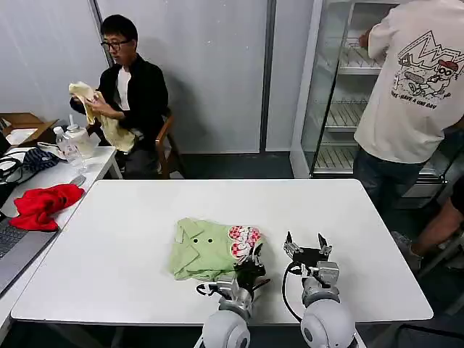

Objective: Fold and organize the clothes.

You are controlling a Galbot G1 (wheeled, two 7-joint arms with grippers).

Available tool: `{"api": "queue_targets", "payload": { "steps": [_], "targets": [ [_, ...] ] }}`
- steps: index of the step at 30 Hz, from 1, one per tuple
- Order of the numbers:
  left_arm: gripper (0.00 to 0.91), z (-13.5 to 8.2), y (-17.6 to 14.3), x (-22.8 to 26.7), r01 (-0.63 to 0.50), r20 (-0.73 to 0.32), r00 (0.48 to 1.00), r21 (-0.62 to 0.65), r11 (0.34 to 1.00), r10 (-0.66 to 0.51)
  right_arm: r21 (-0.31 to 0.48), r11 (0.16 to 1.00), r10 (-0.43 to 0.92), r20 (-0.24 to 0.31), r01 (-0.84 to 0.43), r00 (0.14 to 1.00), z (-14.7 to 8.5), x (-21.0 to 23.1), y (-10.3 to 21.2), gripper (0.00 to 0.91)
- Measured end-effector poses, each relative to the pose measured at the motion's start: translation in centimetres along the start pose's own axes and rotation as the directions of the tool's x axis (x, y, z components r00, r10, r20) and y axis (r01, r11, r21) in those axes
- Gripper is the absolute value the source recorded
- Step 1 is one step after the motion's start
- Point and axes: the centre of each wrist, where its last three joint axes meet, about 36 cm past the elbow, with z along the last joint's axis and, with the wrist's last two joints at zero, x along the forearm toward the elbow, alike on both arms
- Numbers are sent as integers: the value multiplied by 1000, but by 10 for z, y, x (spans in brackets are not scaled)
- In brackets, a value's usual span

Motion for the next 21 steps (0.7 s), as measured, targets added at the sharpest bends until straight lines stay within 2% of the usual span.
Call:
{"api": "queue_targets", "payload": {
  "steps": [10,21],
  "targets": [
    [907,-7,-10,-11,-47,28,999,25,999,46,3,1000,7,9,-7,1000,-2,2,-2,907],
    [907,-21,-15,2,-105,71,992,51,993,101,-15,1000,5,82,-4,997,-19,6,-2,907]
  ]
}}
